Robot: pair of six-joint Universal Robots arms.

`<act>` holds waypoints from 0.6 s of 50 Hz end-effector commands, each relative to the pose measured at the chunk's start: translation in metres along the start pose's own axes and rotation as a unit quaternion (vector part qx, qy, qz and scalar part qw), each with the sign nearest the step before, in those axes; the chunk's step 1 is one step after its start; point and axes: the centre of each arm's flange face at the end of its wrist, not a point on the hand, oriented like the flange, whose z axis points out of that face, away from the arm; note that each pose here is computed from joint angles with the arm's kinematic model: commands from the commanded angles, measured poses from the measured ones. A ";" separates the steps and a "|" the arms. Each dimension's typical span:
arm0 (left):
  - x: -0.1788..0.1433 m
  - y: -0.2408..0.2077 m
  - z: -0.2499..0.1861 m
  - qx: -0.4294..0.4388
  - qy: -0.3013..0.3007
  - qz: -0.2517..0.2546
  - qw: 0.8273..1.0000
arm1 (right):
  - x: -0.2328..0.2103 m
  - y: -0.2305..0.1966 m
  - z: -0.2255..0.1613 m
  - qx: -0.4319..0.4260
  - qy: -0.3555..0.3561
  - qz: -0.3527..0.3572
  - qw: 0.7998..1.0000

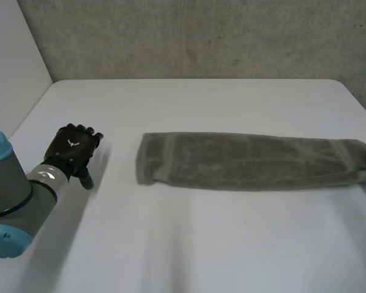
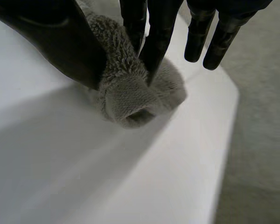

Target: Fold the towel.

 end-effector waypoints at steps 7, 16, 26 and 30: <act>-0.003 -0.019 0.002 0.027 -0.005 -0.008 1.000 | 0.012 -0.092 0.009 0.123 0.008 -0.098 0.987; 0.001 -0.039 0.005 0.062 0.000 -0.038 0.997 | -0.095 -0.184 0.005 0.235 -0.099 -0.139 0.957; -0.011 -0.060 0.006 0.095 -0.026 -0.084 0.992 | -0.247 -0.243 -0.009 0.331 -0.202 -0.161 0.907; -0.014 -0.060 0.007 0.094 -0.035 -0.090 0.991 | -0.275 -0.249 -0.008 0.339 -0.210 -0.157 0.904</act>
